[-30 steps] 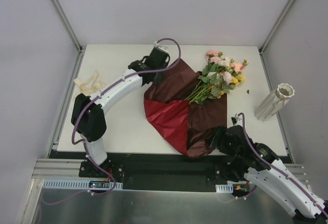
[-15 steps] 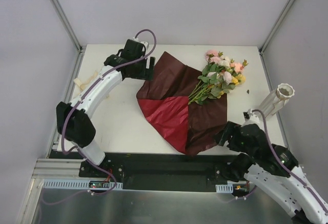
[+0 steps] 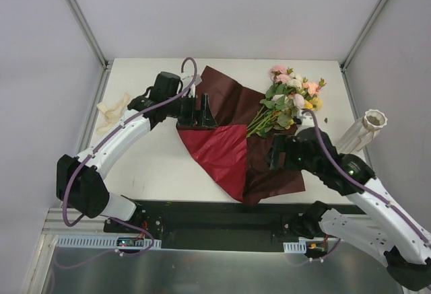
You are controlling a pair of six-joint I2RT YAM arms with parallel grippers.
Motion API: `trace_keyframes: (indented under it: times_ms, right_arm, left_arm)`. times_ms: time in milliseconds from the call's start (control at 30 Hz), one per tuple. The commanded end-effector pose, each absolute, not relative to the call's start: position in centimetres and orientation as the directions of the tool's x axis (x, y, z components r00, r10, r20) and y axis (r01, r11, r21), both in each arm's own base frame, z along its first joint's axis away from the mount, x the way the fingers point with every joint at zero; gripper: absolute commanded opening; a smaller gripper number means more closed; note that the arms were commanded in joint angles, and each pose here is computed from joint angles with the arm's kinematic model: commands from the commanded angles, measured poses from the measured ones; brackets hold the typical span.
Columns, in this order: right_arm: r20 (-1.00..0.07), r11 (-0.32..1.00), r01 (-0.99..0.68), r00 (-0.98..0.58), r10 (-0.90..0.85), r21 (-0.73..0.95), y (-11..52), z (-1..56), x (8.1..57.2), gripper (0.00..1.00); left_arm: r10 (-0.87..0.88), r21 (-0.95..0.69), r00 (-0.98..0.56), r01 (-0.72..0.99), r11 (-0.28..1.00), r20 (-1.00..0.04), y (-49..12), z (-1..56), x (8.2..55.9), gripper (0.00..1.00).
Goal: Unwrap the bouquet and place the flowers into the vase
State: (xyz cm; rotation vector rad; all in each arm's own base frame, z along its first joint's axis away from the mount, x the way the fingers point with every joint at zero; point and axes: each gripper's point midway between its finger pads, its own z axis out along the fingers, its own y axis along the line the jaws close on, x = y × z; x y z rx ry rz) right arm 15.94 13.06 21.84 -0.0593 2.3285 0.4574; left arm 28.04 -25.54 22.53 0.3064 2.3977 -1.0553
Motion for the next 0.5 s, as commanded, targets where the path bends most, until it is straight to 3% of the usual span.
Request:
trace_keyframes:
  times_ms: [0,100,167,267,367,467]
  right_arm:
    - [-0.6,0.881,-0.236,-0.798,0.065,0.41,17.0,16.8,15.4,0.86]
    - [-0.54,0.835,-0.234,-0.837,0.088,0.498,19.0,13.4,14.2,0.72]
    - [-0.5,0.862,-0.196,-0.863,0.074,0.467,18.2,9.3,13.2,0.66]
    - [-0.494,0.919,-0.16,-0.869,0.042,0.36,16.0,6.6,12.9,0.65]
    - [-0.539,0.928,-0.202,-0.842,-0.003,0.311,15.8,8.4,13.8,0.7]
    - [-0.617,0.893,-0.298,-0.786,-0.029,0.337,17.8,12.0,15.5,0.92]
  left_arm:
    - [0.031,-0.685,-0.868,0.412,0.601,-0.496,-27.6,22.4,26.0,0.79]
    - [0.035,-0.68,-0.865,0.418,0.602,-0.501,-27.3,22.2,25.4,0.79]
    - [0.031,-0.666,-0.855,0.425,0.613,-0.518,-26.8,22.2,25.2,0.8]
    - [0.026,-0.658,-0.844,0.438,0.613,-0.536,-26.5,22.8,24.9,0.8]
    - [0.016,-0.66,-0.834,0.448,0.603,-0.551,-26.5,23.7,24.7,0.81]
    - [0.004,-0.656,-0.818,0.465,0.594,-0.576,-26.2,24.9,24.3,0.81]
